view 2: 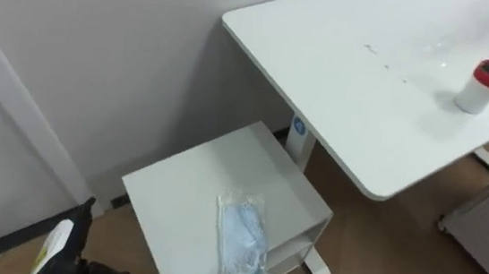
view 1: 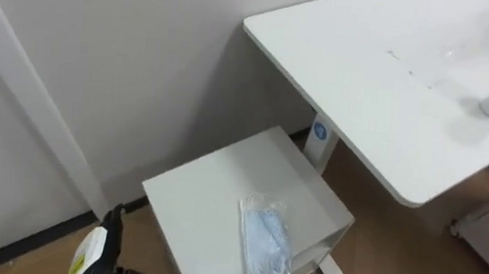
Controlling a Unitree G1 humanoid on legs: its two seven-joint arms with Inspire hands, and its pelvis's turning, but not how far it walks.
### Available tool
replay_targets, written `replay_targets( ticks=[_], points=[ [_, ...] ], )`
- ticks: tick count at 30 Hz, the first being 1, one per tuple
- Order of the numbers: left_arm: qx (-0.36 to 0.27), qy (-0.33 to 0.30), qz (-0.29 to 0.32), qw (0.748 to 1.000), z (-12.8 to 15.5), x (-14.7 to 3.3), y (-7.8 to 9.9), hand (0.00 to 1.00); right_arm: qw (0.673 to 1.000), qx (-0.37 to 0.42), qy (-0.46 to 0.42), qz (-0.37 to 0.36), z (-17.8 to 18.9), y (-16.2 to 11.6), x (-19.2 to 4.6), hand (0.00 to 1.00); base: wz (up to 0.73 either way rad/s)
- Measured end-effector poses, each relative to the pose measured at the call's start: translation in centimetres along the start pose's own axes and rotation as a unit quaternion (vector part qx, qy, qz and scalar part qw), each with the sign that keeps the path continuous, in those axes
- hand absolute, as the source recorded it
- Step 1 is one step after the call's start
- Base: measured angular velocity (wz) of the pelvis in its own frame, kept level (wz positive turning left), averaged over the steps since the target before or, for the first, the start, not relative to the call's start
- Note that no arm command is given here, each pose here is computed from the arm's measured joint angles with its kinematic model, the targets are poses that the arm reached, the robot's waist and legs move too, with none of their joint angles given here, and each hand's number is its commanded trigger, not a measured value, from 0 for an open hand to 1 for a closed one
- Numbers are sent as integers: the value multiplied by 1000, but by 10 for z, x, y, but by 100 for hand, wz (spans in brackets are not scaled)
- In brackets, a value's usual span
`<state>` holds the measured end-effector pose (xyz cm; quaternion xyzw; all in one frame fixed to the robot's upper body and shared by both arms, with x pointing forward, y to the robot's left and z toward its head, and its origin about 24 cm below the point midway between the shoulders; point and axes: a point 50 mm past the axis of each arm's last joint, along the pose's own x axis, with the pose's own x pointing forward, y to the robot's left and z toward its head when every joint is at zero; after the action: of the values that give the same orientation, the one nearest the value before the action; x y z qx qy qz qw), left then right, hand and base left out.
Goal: Pick garbage
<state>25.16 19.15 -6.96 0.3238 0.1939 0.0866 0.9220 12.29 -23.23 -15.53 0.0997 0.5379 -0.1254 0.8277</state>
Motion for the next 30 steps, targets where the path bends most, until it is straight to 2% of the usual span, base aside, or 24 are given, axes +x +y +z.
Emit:
replay_targets(
  ticks=[12, 19, 24, 30],
  points=[
    [32, -84, 29, 996, 45, 16, 1, 0, 999, 18, -39, 13, 34, 8, 2, 100, -5],
    [48, -90, 16, 995, 49, 18, -5, 0, 998, 29, -50, 26, 41, 14, 3, 100, 0],
    [54, -107, 16, 993, 62, 23, -4, 0, 996, 56, -62, 31, 47, 17, 3, 100, -1],
    [64, -133, 21, 989, 83, 32, 0, 0, 995, 53, -73, 32, 55, 21, 3, 100, -2]
  ],
)
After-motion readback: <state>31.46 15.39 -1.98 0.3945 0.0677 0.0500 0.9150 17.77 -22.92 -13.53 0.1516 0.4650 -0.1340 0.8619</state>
